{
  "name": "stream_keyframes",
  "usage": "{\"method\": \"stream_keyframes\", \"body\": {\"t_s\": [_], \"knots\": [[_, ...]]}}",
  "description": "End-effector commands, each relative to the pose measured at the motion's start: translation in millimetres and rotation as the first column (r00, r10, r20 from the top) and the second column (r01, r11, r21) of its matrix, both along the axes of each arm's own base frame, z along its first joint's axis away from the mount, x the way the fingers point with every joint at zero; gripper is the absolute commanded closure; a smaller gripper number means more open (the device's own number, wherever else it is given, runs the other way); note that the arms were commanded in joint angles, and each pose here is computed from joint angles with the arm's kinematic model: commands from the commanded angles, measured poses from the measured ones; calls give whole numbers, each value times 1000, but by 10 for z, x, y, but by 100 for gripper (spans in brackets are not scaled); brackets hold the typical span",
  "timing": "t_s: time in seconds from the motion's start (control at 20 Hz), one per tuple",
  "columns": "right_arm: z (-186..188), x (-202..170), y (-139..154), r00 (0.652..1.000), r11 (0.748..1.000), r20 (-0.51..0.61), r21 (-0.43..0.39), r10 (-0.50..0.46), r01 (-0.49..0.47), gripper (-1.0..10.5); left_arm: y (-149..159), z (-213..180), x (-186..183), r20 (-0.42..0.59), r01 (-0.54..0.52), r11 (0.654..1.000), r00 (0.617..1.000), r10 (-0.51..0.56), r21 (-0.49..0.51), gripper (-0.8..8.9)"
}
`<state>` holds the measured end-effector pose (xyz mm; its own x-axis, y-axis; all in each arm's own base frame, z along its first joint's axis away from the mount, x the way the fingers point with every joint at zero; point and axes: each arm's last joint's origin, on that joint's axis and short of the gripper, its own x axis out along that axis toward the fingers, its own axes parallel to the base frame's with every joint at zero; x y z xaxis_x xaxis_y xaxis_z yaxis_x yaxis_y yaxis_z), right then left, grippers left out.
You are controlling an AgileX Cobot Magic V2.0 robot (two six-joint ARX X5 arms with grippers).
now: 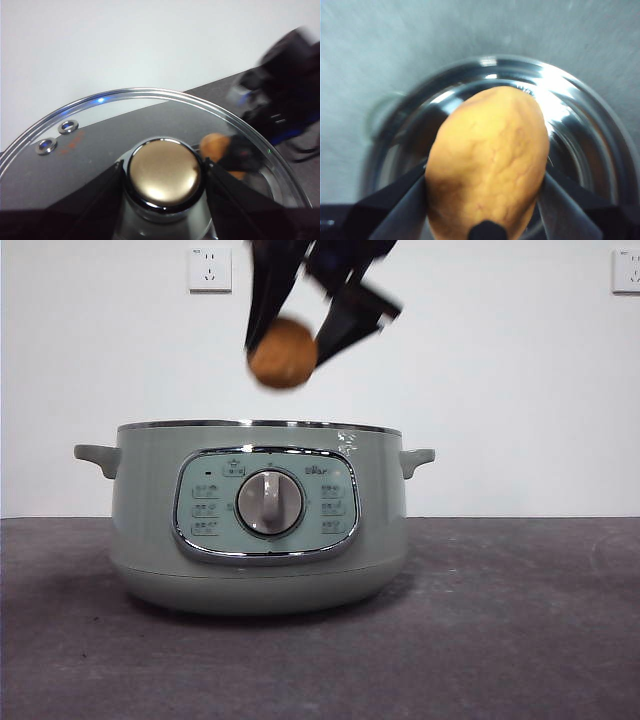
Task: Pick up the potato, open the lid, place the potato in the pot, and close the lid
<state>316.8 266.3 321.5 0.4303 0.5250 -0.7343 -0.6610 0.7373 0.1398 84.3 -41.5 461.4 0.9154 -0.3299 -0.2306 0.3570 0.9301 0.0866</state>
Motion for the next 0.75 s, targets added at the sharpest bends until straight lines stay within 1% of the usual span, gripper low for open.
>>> {"method": "stream_keyframes", "body": {"t_s": [0.05,0.2,0.35,0.45,0.5,0.55,0.6,0.65,0.7,0.75], "knots": [[-265,135,146,999,997,-19,-58,44,-45,962,50,66,-87,53,-2,1000,999,3,-24,822],[-597,261,253,995,991,-72,-116,63,-71,962,53,40,-93,29,-2,1000,1000,2,-11,822],[-851,290,277,987,978,-143,-182,76,-102,962,47,38,-83,26,-2,1000,1000,2,-9,822],[-929,293,284,983,973,-166,-202,79,-113,952,45,36,-80,25,-2,1000,1000,2,-8,822],[-934,294,285,983,972,-167,-204,79,-113,919,44,35,-77,23,-2,1000,1000,2,-7,822],[-935,294,284,983,972,-168,-205,78,-113,843,38,33,-66,20,-2,1000,1000,2,-6,822],[-936,292,282,982,972,-170,-207,78,-113,726,37,31,-64,19,-2,1000,1000,2,-5,822],[-939,288,279,982,971,-175,-210,77,-113,586,27,28,-46,14,-2,1000,1000,2,-2,822],[-941,285,275,981,970,-177,-216,74,-112,483,24,25,-40,11,-1,1000,1000,1,0,822],[-941,285,275,982,970,-177,-217,74,-112,438,14,19,-23,4,-1,1000,1000,1,3,822]]}}
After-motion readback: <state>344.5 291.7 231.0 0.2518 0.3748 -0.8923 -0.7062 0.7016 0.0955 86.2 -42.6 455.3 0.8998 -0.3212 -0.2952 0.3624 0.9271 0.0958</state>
